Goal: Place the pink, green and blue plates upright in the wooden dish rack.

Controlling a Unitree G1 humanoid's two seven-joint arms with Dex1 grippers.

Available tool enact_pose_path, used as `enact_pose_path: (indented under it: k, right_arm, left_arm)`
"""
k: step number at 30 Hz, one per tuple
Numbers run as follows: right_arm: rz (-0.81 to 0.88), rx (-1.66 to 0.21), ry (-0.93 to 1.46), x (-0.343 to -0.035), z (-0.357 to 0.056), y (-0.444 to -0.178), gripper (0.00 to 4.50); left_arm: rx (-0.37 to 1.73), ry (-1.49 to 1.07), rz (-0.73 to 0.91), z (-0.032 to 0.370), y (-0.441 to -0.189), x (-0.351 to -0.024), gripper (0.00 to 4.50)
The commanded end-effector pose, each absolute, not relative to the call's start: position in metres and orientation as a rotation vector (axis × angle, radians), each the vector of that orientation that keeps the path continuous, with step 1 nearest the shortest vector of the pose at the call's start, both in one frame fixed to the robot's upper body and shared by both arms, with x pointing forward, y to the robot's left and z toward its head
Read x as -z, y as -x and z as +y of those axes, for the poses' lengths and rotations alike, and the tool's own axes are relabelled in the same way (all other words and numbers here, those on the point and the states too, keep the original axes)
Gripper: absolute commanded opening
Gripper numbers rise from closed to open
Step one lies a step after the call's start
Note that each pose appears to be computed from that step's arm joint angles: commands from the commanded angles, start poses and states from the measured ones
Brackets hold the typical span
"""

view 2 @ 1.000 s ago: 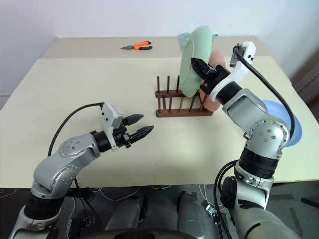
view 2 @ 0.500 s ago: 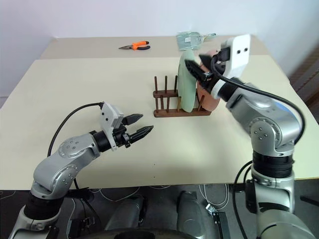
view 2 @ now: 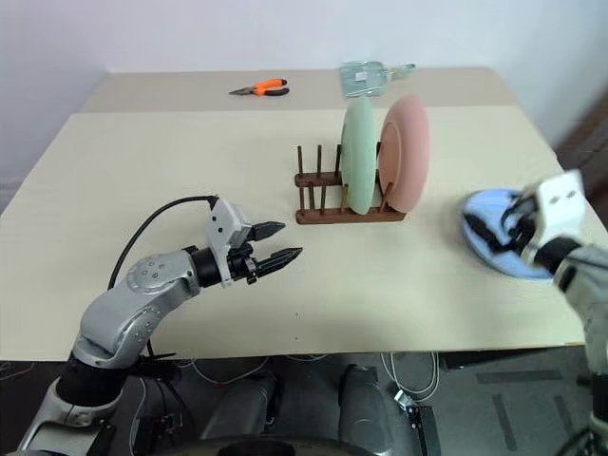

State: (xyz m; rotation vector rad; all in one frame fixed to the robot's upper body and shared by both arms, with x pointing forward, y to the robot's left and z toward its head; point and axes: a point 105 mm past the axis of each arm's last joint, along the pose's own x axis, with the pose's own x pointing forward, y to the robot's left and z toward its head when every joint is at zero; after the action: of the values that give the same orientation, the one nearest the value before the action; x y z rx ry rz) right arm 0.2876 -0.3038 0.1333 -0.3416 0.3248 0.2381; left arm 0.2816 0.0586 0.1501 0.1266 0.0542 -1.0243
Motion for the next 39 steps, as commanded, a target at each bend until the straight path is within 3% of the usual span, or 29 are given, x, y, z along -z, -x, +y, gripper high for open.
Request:
enact_pose_path:
  k: [1,3,6,13,18,22,25,27,31,33,36,39]
  right_arm:
    - [0.358,-0.195,0.539,-0.127,-0.307,-0.291,4.47]
    - [0.426,-0.152,0.620,-0.113,-0.318,-0.291,4.47]
    - [0.455,-0.118,0.668,-0.102,-0.326,-0.295,3.60]
    - [0.412,-0.048,0.673,-0.113,-0.335,-0.306,0.05]
    - [0.287,-0.025,0.725,-0.143,-0.329,-0.318,0.05]
    - [-0.188,0.020,0.667,-0.255,-0.295,-0.339,0.05]
    - [-0.497,-0.156,0.320,-0.336,-0.250,-0.329,0.05]
    - [-0.581,-0.350,0.124,-0.364,-0.221,-0.315,0.05]
    - [-0.646,-0.837,-0.219,-0.396,-0.148,-0.274,0.05]
    - [-0.611,-0.975,-0.420,-0.401,-0.122,-0.267,0.05]
    - [-0.483,-1.065,-0.660,-0.394,-0.090,-0.270,0.05]
    - [-0.315,-1.033,-0.818,-0.375,-0.068,-0.287,0.05]
  left_arm:
    - [1.060,-0.122,0.001,0.053,-0.278,-0.161,3.06]
    - [1.065,-0.120,-0.002,0.053,-0.277,-0.161,3.06]
    - [1.058,-0.127,0.000,0.055,-0.277,-0.160,3.06]
    - [1.046,-0.129,0.001,0.056,-0.277,-0.159,3.06]
    - [1.038,-0.130,-0.001,0.057,-0.278,-0.159,3.06]
    - [1.019,-0.134,-0.008,0.060,-0.282,-0.158,3.06]
    - [0.998,-0.128,-0.012,0.063,-0.285,-0.157,3.06]
    - [0.978,-0.123,-0.015,0.066,-0.287,-0.156,3.06]
    - [0.925,-0.127,-0.012,0.076,-0.293,-0.151,3.06]
    - [0.890,-0.138,-0.003,0.085,-0.296,-0.146,3.06]
    - [0.816,-0.151,0.000,0.105,-0.304,-0.141,3.06]
    - [0.756,-0.173,-0.002,0.124,-0.309,-0.138,3.06]
